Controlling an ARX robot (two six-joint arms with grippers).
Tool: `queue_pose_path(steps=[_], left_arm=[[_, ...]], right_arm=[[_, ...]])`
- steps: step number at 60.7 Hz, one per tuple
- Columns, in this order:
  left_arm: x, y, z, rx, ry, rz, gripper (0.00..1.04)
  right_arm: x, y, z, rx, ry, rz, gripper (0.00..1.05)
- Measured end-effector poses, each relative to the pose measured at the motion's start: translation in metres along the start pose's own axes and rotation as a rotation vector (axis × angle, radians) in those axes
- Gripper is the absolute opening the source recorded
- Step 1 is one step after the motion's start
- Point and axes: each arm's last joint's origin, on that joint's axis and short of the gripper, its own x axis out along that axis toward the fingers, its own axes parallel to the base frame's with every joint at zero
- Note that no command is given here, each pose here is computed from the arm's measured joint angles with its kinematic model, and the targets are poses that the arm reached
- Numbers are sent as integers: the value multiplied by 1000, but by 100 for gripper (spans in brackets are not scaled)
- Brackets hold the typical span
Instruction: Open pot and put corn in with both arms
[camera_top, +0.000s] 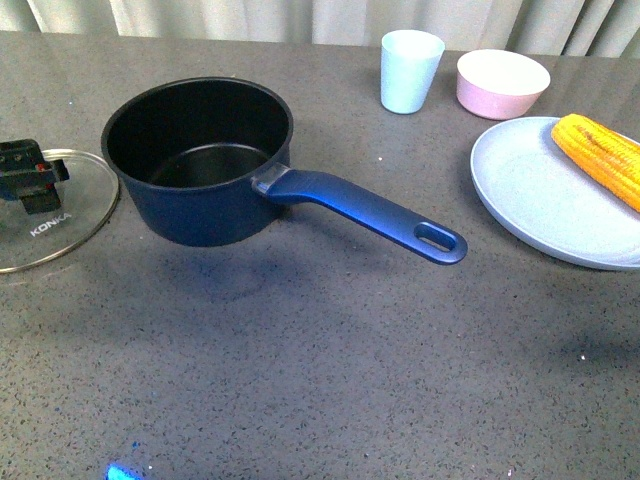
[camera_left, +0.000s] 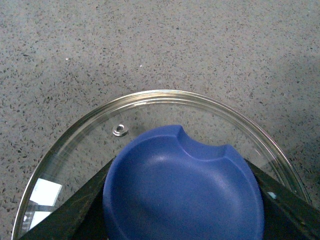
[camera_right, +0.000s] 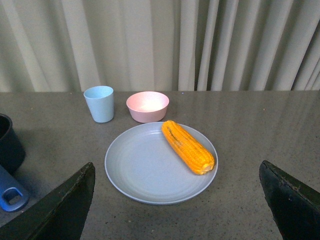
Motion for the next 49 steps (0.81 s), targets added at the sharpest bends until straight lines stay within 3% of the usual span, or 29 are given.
queue_pose_path(steps=[11, 28, 49], left_arm=[[-1, -1, -4, 3, 6, -9, 97], [-13, 2, -7, 6, 21, -24, 96], [-67, 10, 2, 3, 35, -69, 96]], right_arm=[[0, 0, 0, 0, 0, 0, 96], [0, 0, 0, 0, 0, 0, 96], [0, 0, 0, 0, 0, 0, 96]])
